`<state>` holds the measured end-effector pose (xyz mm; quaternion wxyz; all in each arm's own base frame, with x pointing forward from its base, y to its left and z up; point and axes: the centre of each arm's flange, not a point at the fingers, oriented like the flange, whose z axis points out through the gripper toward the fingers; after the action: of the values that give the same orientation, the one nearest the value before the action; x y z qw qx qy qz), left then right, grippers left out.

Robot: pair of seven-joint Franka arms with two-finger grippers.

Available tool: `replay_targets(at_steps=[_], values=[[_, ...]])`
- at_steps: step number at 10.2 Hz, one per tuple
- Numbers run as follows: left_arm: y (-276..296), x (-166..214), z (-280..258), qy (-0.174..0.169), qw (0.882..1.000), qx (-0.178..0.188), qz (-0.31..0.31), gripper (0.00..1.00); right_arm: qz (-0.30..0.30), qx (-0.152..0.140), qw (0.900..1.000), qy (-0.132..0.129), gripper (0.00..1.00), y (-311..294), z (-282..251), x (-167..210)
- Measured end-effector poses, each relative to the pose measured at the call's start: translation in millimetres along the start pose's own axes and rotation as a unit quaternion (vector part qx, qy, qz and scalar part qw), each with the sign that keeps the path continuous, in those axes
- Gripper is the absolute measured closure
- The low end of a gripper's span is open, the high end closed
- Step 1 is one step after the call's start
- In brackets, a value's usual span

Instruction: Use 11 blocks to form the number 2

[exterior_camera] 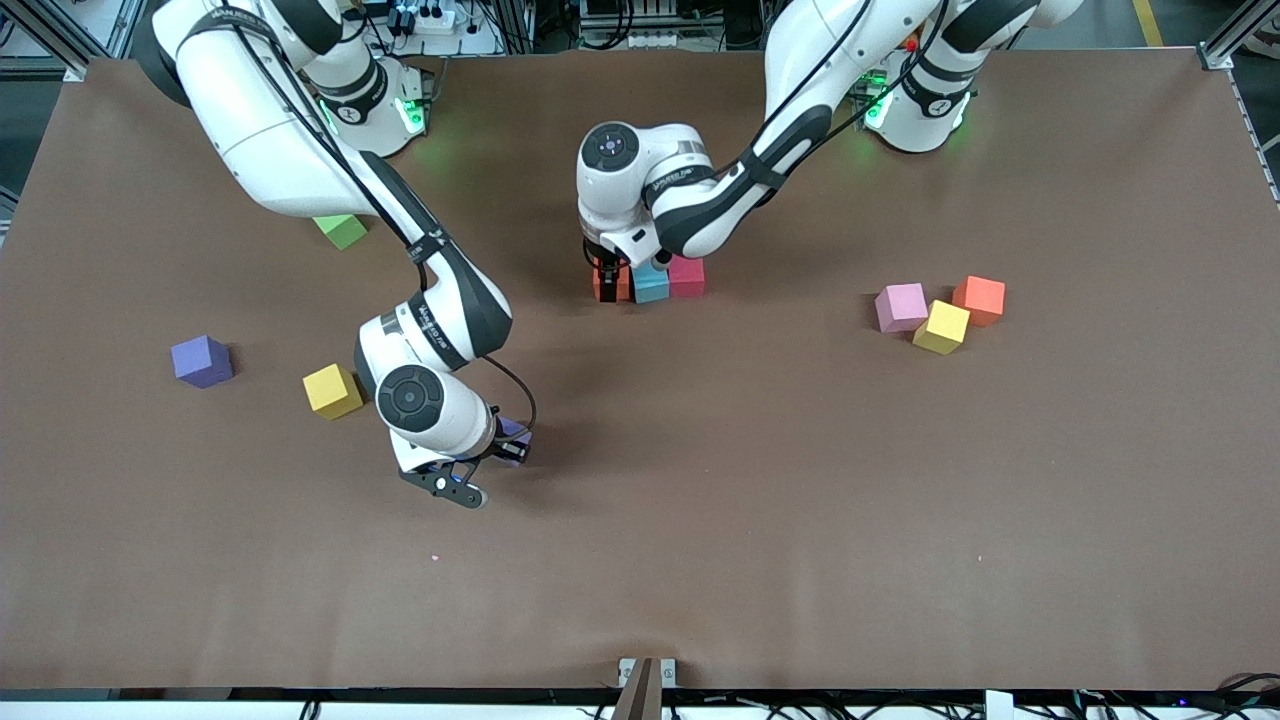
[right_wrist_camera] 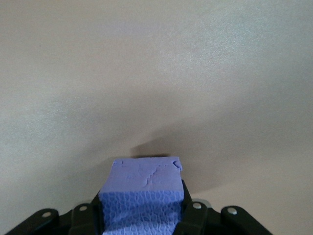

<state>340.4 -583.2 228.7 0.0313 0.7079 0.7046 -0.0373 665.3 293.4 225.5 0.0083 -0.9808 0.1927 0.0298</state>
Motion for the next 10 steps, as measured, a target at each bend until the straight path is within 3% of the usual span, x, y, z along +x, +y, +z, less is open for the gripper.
replay_targets(at_steps=[4, 7, 10], values=[[-12, -16, -71, -0.010, 0.999, -0.031, 0.013, 0.00, -0.039, 0.001, 0.999, -0.020, 0.45, -22, -21, -30], [0, -6, -111, 0.006, 0.998, -0.054, 0.036, 0.00, -0.065, -0.001, 0.997, -0.034, 0.45, -39, -48, -63], [1, 3, -143, 0.038, 0.993, -0.074, 0.084, 0.00, -0.091, 0.002, 0.995, -0.038, 0.45, -45, -36, -101]])
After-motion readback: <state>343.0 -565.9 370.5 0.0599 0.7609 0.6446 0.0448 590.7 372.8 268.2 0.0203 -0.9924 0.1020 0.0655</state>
